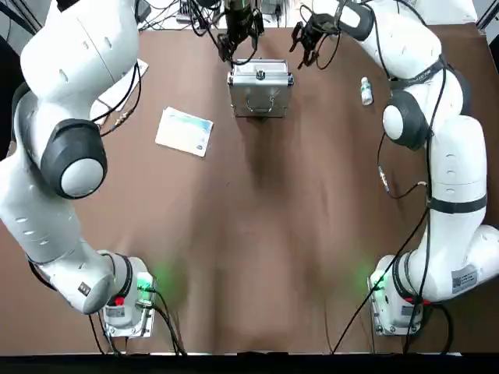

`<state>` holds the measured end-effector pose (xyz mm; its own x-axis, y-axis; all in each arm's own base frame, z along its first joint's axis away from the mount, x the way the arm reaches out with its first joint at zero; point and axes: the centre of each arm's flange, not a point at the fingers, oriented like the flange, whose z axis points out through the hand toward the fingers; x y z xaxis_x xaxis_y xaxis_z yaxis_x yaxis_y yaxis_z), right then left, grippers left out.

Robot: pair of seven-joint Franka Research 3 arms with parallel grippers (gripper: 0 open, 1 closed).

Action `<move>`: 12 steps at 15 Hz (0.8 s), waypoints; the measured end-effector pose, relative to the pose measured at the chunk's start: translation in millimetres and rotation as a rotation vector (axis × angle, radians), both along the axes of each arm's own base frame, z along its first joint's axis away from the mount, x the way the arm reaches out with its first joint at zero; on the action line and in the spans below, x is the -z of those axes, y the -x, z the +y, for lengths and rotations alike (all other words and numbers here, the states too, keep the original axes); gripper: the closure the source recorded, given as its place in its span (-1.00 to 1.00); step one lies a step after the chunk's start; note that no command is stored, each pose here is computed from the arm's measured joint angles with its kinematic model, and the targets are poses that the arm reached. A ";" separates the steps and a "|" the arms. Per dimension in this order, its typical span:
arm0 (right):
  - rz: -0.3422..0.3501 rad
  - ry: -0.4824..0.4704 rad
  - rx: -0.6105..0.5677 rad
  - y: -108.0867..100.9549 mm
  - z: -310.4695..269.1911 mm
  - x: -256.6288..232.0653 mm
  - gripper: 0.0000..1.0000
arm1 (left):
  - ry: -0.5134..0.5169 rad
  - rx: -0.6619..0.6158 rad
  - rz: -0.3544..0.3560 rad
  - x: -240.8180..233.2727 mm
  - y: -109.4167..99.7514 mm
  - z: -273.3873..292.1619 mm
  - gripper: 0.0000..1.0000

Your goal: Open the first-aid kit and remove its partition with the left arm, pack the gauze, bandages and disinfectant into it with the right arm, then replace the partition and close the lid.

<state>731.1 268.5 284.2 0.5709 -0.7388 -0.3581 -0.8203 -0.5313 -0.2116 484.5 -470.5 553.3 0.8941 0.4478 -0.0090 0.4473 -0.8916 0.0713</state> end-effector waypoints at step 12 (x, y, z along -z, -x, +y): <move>-0.185 0.232 -0.264 -18.5 -93.9 -97.7 -0.48 | 0.067 0.316 -0.185 7.0 -61.1 24.5 -0.98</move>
